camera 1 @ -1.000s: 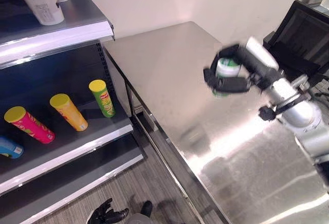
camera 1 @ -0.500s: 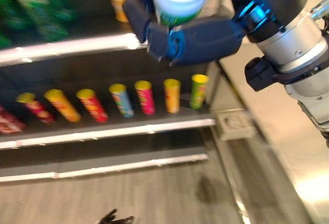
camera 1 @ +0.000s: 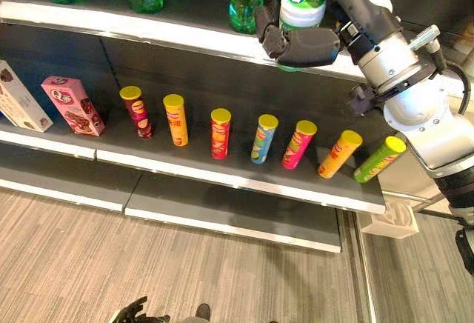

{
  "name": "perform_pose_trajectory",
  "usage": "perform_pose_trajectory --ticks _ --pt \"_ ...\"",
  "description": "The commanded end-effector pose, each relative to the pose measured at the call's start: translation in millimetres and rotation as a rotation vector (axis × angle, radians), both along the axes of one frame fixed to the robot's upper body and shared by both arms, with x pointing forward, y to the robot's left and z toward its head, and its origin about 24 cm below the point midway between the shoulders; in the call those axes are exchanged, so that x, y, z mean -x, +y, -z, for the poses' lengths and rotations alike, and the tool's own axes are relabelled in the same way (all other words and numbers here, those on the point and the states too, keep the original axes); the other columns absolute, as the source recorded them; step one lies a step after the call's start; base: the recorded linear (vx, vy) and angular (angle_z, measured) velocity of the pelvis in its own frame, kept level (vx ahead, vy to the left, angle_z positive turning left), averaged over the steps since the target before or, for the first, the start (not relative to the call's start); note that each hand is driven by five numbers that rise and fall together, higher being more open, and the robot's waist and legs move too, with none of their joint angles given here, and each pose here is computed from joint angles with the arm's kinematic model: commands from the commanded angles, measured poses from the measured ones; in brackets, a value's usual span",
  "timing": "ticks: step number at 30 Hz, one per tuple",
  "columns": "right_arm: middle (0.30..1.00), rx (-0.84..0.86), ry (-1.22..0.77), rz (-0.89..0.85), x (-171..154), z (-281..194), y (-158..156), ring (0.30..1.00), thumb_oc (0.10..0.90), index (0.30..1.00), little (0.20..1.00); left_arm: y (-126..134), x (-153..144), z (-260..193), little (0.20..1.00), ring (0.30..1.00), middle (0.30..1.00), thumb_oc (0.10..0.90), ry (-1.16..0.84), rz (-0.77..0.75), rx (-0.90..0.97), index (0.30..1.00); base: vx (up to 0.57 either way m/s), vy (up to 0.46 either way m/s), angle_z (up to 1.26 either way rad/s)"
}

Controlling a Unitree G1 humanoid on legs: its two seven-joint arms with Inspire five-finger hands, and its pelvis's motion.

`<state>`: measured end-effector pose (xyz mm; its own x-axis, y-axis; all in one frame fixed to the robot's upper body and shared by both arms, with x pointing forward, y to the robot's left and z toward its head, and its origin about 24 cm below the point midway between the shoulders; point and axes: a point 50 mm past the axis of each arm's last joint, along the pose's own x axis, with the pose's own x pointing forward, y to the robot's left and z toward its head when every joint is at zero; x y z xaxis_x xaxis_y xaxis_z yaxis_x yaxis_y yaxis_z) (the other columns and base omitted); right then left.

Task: Put the goods on the table back onto the shelves and tidy them up.

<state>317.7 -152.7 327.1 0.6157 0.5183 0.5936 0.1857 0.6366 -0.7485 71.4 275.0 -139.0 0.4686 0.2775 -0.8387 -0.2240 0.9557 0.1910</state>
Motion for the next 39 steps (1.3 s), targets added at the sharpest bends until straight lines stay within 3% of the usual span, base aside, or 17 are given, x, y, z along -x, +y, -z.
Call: perform_pose_trajectory --ticks 1,7,17,22,39 --pt "0.3 -0.145 -0.251 0.033 19 -59 -11 0.3 0.4 0.3 0.3 6 -30 -12 0.9 0.9 0.9 0.8 -0.098 0.084 -0.038 0.9 0.06 -0.073 0.27" --pt "0.3 -0.176 -0.265 0.134 14 -58 -29 0.3 0.4 0.3 0.3 5 -29 -12 0.9 0.9 0.9 0.8 -0.092 0.098 -0.043 0.9 0.01 -0.046 0.13" --pt "0.3 -0.279 -0.125 0.401 -33 -51 -70 0.3 0.4 0.3 0.3 1 -31 -13 0.9 0.9 0.9 0.8 -0.103 0.122 -0.024 0.9 0.0 -0.025 0.09" --pt "0.3 -0.294 -0.086 0.436 -43 -48 -73 0.3 0.4 0.3 0.3 2 -27 -11 0.9 0.9 0.9 0.8 -0.085 0.119 -0.028 0.9 0.0 0.005 0.1" --pt "0.3 -0.267 -0.089 0.575 -40 -34 -104 0.3 0.4 0.3 0.3 4 -23 -9 0.9 0.9 0.9 0.8 -0.066 0.1 -0.044 0.9 -0.01 0.015 0.07"
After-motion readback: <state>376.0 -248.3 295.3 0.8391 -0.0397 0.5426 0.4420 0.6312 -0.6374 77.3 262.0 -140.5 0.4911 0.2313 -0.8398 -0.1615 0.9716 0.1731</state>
